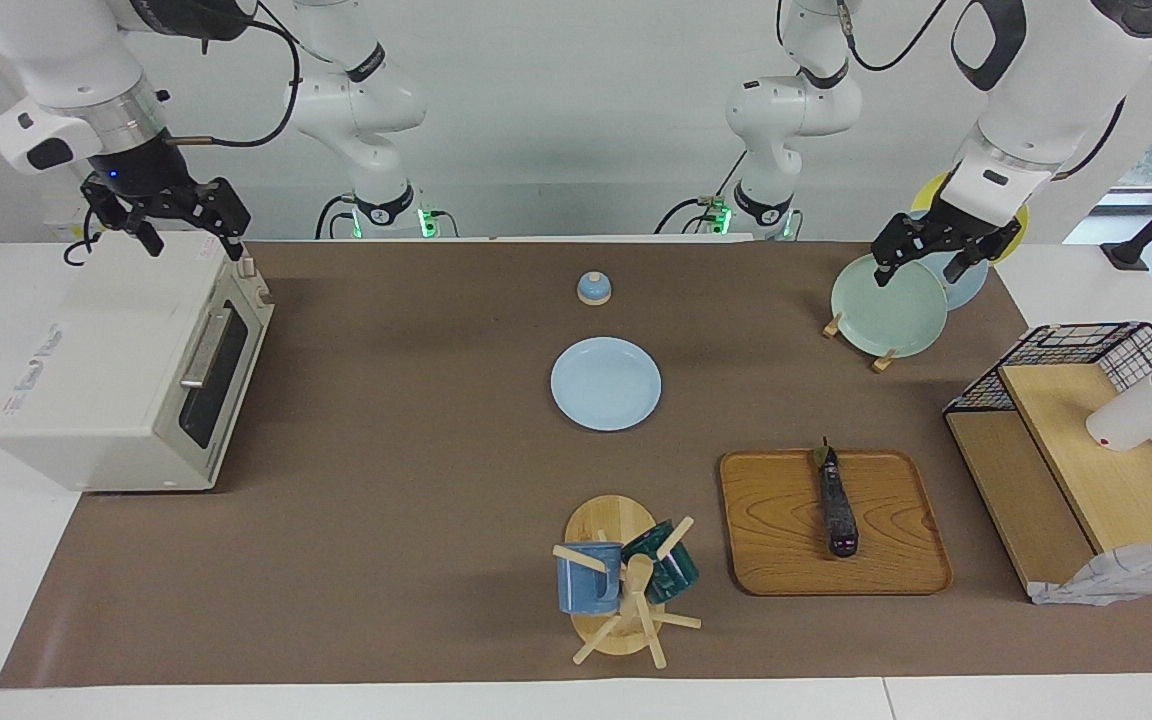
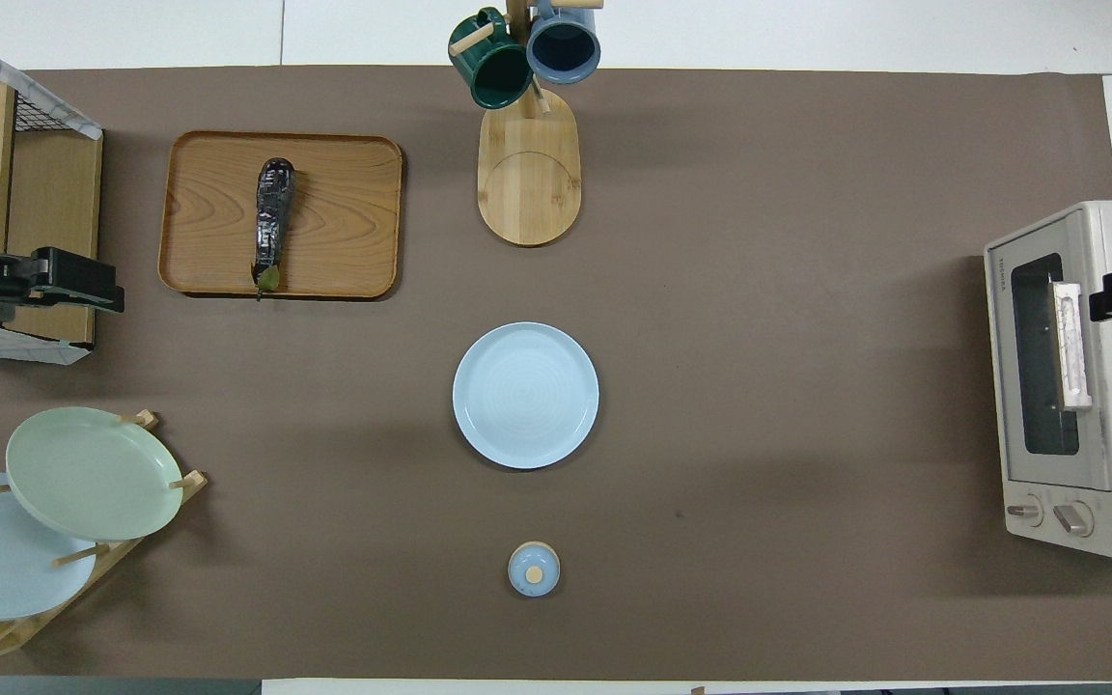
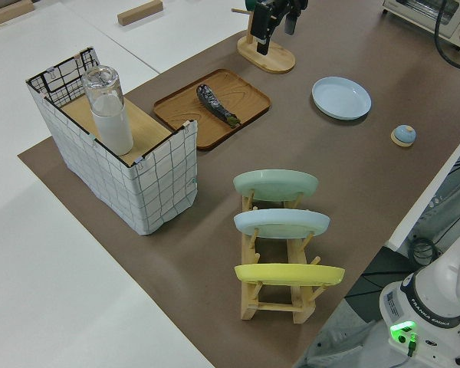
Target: Put eggplant into oven
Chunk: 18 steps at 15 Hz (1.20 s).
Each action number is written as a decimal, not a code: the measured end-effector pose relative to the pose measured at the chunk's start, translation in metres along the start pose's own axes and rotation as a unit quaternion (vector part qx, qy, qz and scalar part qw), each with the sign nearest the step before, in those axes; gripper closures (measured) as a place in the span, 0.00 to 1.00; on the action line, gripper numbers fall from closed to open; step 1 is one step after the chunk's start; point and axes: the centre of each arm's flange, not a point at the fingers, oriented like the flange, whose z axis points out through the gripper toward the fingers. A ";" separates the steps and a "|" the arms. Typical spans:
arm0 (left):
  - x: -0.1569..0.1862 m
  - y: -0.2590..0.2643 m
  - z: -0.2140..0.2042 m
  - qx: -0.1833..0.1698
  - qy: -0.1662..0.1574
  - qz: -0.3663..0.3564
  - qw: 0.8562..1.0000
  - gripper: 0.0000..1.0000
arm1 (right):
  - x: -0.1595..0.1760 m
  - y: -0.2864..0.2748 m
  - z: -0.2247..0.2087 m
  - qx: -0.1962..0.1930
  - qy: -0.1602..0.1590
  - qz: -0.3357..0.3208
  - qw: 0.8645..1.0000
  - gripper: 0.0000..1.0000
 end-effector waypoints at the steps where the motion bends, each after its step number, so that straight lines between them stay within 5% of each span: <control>1: 0.000 0.000 0.002 0.000 0.000 -0.001 1.000 0.00 | 0.000 0.000 0.000 0.000 0.000 0.000 1.000 0.00; 11: 0.025 0.001 0.019 -0.006 0.056 -0.003 0.998 0.00 | 0.000 0.000 0.000 0.000 0.000 0.000 1.000 0.00; 18: 0.085 0.028 0.111 -0.016 0.033 0.016 0.999 0.00 | 0.000 0.000 0.000 0.000 0.000 0.000 1.000 0.00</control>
